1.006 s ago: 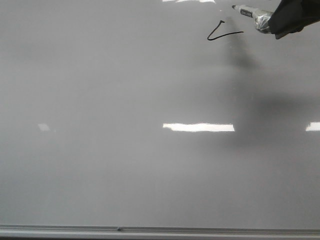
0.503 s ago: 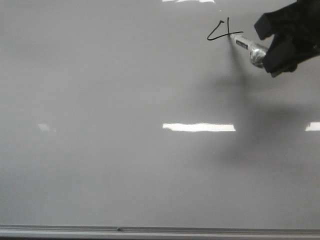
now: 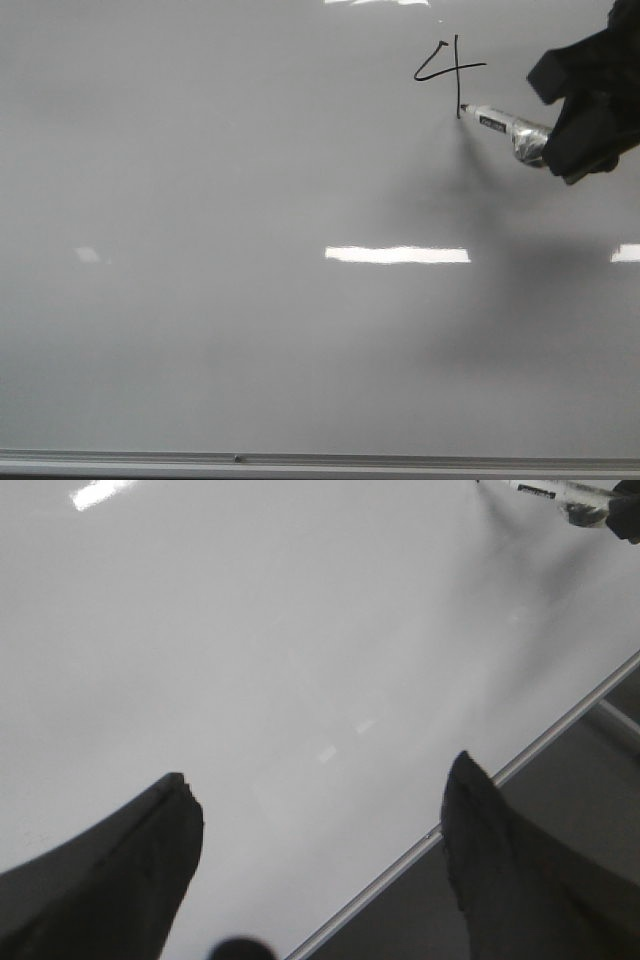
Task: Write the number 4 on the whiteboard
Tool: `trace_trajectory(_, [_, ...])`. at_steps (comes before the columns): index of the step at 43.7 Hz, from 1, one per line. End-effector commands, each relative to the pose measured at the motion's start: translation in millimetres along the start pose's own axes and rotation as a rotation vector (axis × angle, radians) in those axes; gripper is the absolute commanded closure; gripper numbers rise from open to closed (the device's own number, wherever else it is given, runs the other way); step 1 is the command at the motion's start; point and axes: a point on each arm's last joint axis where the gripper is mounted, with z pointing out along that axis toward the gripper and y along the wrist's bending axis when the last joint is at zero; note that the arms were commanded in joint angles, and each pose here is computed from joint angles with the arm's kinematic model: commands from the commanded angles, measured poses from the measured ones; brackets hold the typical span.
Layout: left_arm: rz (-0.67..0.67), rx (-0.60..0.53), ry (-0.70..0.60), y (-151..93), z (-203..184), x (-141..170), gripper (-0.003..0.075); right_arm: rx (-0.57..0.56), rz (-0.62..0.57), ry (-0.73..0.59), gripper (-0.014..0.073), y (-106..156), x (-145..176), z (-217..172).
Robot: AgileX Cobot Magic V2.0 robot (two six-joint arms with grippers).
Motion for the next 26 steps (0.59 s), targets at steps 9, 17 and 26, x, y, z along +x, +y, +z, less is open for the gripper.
trace_trajectory(9, [0.073,0.029,-0.121,-4.8,-10.3,-14.5,0.0228,-0.036,-0.183,-0.081,0.0664,11.7,7.4,-95.7])
trace_trajectory(17, [0.243,0.203,-0.186,-31.4,-10.9,-20.5,0.0228,-0.222,-0.402,-0.046,0.0664,30.6,27.6,-125.9])
trace_trajectory(26, [0.404,0.368,-0.175,-63.6,6.2,-24.3,0.0228,-0.491,-0.624,-0.088,0.0664,53.0,35.2,-137.3])
